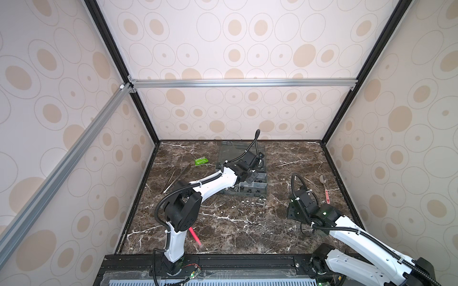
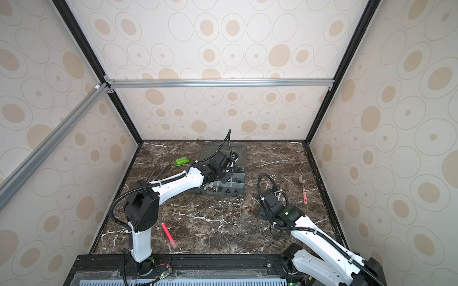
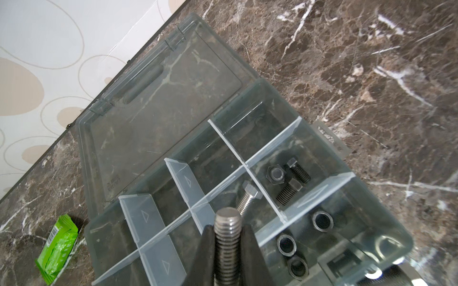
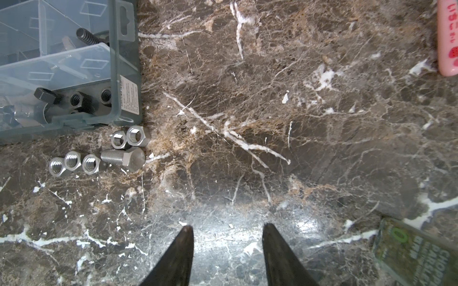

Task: Sort the screws and nuts into containers
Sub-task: 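Carry the silver bolt with the left gripper into an organizer compartment and release, then withdraw the left gripper from the organizer back toward the robot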

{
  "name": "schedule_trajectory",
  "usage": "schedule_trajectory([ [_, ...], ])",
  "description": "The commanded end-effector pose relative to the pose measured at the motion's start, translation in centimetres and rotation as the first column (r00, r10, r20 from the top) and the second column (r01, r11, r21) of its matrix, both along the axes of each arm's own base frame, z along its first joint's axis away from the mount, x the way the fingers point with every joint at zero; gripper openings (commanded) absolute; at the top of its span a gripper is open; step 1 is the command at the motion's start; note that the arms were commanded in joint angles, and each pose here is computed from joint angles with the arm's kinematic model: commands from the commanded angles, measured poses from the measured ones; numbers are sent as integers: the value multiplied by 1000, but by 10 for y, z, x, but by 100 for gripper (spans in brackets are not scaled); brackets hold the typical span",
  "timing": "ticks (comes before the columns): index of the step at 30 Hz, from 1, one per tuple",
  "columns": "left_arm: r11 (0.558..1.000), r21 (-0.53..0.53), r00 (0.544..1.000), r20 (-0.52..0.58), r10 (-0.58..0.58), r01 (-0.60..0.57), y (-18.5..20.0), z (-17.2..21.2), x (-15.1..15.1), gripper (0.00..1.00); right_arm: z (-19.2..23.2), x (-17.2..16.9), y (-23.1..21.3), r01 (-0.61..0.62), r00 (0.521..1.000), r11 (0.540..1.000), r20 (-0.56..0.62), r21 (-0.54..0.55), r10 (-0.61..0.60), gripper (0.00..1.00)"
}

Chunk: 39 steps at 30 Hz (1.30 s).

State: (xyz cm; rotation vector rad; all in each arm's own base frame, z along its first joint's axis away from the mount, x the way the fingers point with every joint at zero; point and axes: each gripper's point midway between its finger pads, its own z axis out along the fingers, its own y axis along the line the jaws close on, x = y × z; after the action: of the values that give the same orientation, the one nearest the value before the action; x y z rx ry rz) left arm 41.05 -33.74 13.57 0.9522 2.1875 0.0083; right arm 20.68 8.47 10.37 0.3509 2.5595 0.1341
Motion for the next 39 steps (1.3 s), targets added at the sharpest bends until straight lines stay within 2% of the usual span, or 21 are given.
schedule_trajectory([
  [1, 999, 18, 996, 75, -39, 37, -6, 14, 18, 5, 1, -6, -9, 36, 999, 999, -6, -9, -37, 49],
  [7, 999, 33, 997, 69, -29, 27, -2, 0, 25, 5, 3, -8, -14, 50, 999, 999, 18, -3, -50, 49],
  [13, 999, 39, 998, 51, -37, 35, -2, -12, 26, 11, 3, -10, -15, 53, 998, 999, 19, -4, -53, 49],
  [16, 998, 46, 999, 42, -33, 31, 0, -17, 25, 16, 3, -10, -15, 52, 998, 999, 19, -4, -52, 49],
  [21, 999, 50, 999, 34, -20, 19, 5, -23, 22, 32, 5, -9, -14, 50, 999, 999, 21, -4, -50, 49],
  [28, 999, 32, 999, 36, 2, -4, 11, -18, 19, 37, 6, -7, -13, 44, 999, 999, 21, -11, -43, 49],
  [33, 999, -31, 999, 46, 28, -27, 15, -1, 12, 37, 5, -5, -10, 36, 999, 999, 13, -13, -36, 49],
  [39, 980, -187, 995, 57, 76, -64, 25, 31, -7, 37, 2, -3, -8, 29, 1000, 999, 7, -18, -29, 49],
])
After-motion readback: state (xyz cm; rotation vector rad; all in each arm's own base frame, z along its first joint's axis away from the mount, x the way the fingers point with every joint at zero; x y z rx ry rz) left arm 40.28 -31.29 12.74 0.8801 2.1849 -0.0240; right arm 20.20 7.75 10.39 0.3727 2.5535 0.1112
